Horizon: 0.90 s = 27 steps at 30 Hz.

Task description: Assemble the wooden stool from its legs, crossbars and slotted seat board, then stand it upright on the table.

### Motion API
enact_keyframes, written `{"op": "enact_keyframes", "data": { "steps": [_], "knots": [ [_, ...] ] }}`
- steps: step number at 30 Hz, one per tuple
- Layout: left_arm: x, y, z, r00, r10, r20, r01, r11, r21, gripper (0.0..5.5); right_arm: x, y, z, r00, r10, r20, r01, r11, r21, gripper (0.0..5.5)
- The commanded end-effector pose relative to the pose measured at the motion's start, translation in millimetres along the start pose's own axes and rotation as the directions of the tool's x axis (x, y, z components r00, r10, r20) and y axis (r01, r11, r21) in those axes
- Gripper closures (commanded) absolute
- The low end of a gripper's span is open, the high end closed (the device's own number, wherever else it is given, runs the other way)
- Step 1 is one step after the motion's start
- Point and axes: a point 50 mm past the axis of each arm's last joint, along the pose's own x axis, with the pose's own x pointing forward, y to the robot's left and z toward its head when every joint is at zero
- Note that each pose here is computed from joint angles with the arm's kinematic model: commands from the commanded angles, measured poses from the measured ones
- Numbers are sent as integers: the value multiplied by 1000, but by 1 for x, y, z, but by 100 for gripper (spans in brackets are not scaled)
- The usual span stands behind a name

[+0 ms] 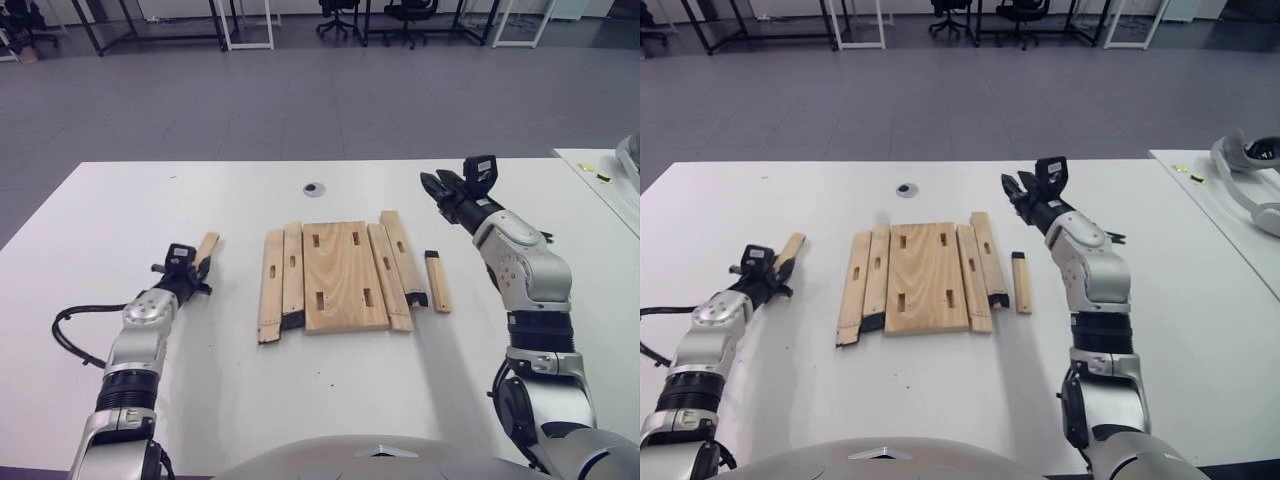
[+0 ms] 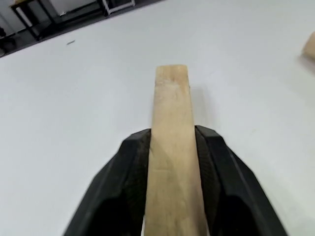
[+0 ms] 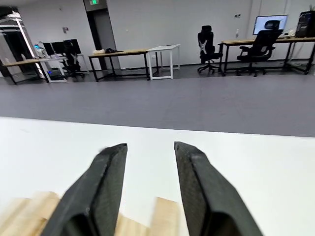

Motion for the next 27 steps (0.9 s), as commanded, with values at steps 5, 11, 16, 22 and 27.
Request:
{"op": "enact_keyframes", "data": {
  "steps": [5,11,16,22,27],
  "knots": [
    [18,-58,135,818,-305,487,221,949,223,420,10,64,33,930,346,128,-369,880,300,372],
    [9,-109,170,672,-463,578,369,886,280,420,11,88,45,876,437,203,-481,770,420,274],
    [5,-118,171,651,-483,586,406,874,268,420,9,87,48,873,425,239,-487,730,479,270],
    [2,-124,164,651,-507,565,445,858,257,420,6,88,54,851,434,296,-525,680,511,325],
    [0,-129,166,630,-529,568,474,842,258,420,4,90,52,843,454,288,-536,665,520,406]
  ]
}}
